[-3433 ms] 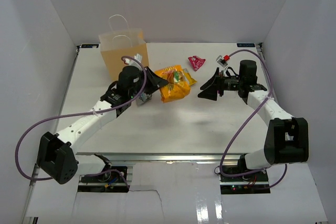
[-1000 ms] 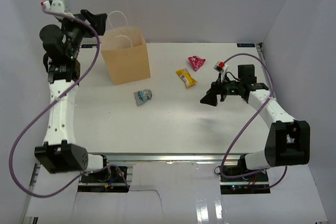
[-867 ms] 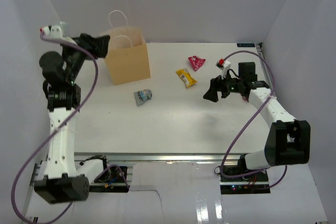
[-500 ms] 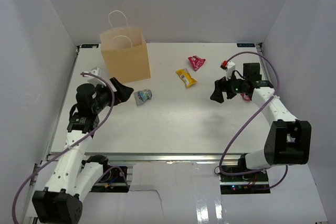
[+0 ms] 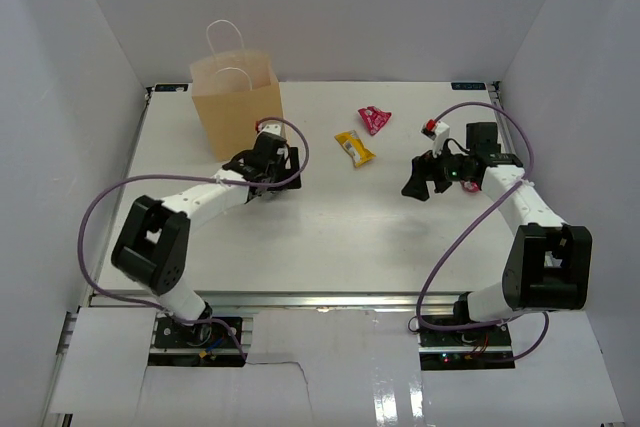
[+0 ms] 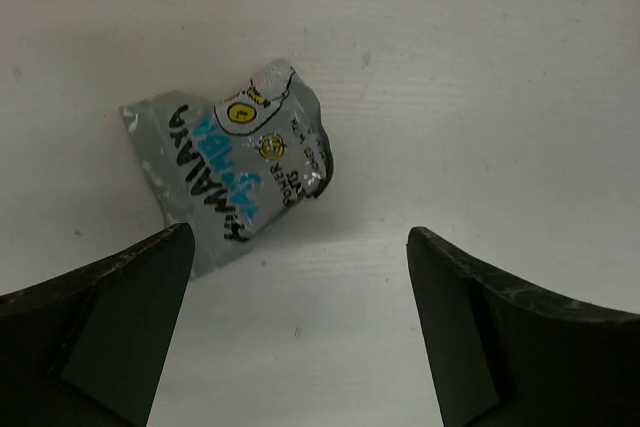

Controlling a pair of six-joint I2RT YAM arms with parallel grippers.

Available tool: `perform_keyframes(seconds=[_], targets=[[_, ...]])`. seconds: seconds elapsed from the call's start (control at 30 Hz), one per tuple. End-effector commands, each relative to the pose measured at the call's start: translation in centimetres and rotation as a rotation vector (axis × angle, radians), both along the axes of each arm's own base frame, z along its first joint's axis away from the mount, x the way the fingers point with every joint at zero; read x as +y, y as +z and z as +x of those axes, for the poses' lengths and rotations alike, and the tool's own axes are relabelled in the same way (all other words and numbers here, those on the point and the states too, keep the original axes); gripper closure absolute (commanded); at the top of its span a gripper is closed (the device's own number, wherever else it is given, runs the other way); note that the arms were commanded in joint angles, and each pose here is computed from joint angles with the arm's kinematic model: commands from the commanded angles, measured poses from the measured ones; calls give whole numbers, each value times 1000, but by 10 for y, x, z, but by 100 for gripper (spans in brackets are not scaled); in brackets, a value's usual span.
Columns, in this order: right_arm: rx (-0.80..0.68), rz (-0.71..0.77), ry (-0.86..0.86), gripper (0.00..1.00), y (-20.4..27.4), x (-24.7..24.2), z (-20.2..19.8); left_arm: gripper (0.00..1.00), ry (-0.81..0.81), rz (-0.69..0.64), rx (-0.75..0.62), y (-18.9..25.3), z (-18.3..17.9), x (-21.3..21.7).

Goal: Place the snacks into the paper bag

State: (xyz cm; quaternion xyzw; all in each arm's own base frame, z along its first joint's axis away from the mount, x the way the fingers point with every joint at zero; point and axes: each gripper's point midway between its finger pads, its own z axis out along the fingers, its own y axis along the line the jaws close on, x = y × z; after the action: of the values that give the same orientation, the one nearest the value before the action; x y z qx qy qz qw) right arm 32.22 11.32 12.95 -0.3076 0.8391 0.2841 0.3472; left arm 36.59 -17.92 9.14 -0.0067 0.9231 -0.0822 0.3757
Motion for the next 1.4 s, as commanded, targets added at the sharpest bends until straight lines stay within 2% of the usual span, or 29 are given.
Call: perform_keyframes(seconds=[0.0,0.17,0.2,0.3,0.4,0.43,0.53,0.7,0.83,0.93,1.0,1.13,1.23,1.3,1.33,1.37], targets=[[-28,17,3,10,8,-3,-2,2,73,158,-44,-2,27,11],[-17,25,-23,10,5,-11,-2,6,80,230,-1,-26,44,4],[-15,27,-24,10,5,-12,-2,6,74,260,43,-41,41,5],[-9,33,-28,10,4,-13,-1,11,89,294,76,-53,39,7],[-7,39,-30,10,4,-14,0,21,86,311,105,-65,34,7],[-7,41,-30,10,4,-14,0,31,82,310,109,-65,33,6],[-5,45,-33,10,4,-15,2,45,72,288,116,-64,28,3],[-8,49,-36,10,6,-16,3,60,48,202,105,-48,15,-5],[-21,51,-34,10,9,-18,5,72,-78,26,15,-2,4,-34],[-28,54,-32,10,11,-18,6,76,-154,-101,-169,75,4,-46],[-28,60,-29,10,12,-18,7,77,-175,-131,-237,106,5,-48],[-35,69,-28,10,16,-17,10,77,-193,-190,-425,196,16,-52],[-42,69,-26,10,18,-17,11,76,-173,-239,-564,263,30,-50],[-47,70,-25,10,20,-17,11,76,-127,-241,-630,292,46,-38],[-47,71,-24,10,20,-16,11,76,-104,-264,-704,328,52,-32],[-47,75,-22,10,21,-16,10,76,-84,-268,-735,343,59,-24]])
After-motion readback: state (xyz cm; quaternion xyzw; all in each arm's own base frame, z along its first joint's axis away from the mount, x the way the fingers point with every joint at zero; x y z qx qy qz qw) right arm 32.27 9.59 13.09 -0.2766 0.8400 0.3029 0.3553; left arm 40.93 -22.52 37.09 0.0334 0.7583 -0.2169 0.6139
